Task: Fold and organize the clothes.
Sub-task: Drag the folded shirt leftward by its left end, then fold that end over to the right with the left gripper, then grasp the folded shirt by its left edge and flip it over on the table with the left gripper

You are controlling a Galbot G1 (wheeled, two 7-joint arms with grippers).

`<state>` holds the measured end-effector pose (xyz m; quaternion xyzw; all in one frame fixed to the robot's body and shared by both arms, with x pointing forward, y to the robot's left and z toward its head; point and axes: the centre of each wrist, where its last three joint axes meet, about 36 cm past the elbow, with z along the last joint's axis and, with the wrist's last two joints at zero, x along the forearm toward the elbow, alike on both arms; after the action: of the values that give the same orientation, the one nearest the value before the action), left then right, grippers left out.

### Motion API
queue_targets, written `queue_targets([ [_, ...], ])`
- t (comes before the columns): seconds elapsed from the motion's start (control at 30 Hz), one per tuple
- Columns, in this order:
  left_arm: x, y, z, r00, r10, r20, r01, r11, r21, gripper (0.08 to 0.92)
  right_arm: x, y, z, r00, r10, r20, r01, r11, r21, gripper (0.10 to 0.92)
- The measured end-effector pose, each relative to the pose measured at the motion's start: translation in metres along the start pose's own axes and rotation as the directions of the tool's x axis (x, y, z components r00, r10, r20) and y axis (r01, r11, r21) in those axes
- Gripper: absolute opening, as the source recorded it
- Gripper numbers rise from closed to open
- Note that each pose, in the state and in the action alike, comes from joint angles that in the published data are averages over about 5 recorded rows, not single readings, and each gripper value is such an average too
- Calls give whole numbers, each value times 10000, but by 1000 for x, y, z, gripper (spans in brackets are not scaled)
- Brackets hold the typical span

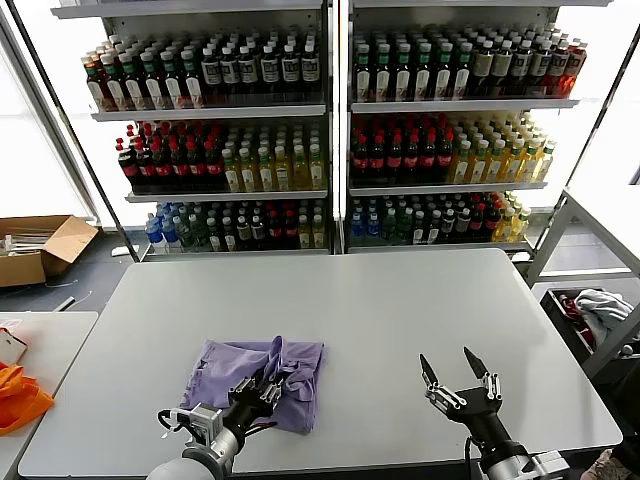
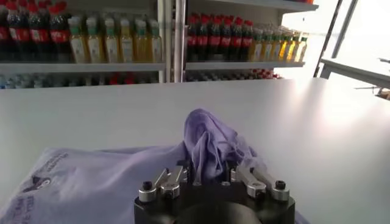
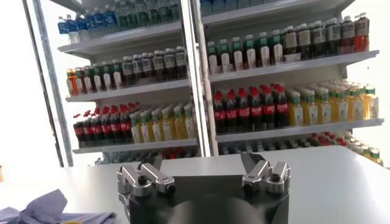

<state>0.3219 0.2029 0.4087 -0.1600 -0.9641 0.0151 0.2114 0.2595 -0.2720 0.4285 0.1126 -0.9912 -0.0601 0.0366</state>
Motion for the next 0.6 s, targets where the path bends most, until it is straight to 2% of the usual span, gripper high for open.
queue_targets([
  [0.17,9,0,-19,9974,-314,649,292,9990,341,588,-3,1,-1,10000,-7,55,7,10000,-27,823],
  [0.37,25,17,-42,9884,-908,1215,823,9939,731,757,-5,2,0,10000,-48,68,48,10000,-77,823],
  [0.5,30,39,-51,9800,-1508,1300,1419,9870,751,816,-5,4,3,10000,-91,4,92,9999,-95,823],
  [0.6,30,56,-49,9760,-1894,1075,1819,9804,759,822,-5,5,6,10000,-82,-44,82,9999,-108,823],
])
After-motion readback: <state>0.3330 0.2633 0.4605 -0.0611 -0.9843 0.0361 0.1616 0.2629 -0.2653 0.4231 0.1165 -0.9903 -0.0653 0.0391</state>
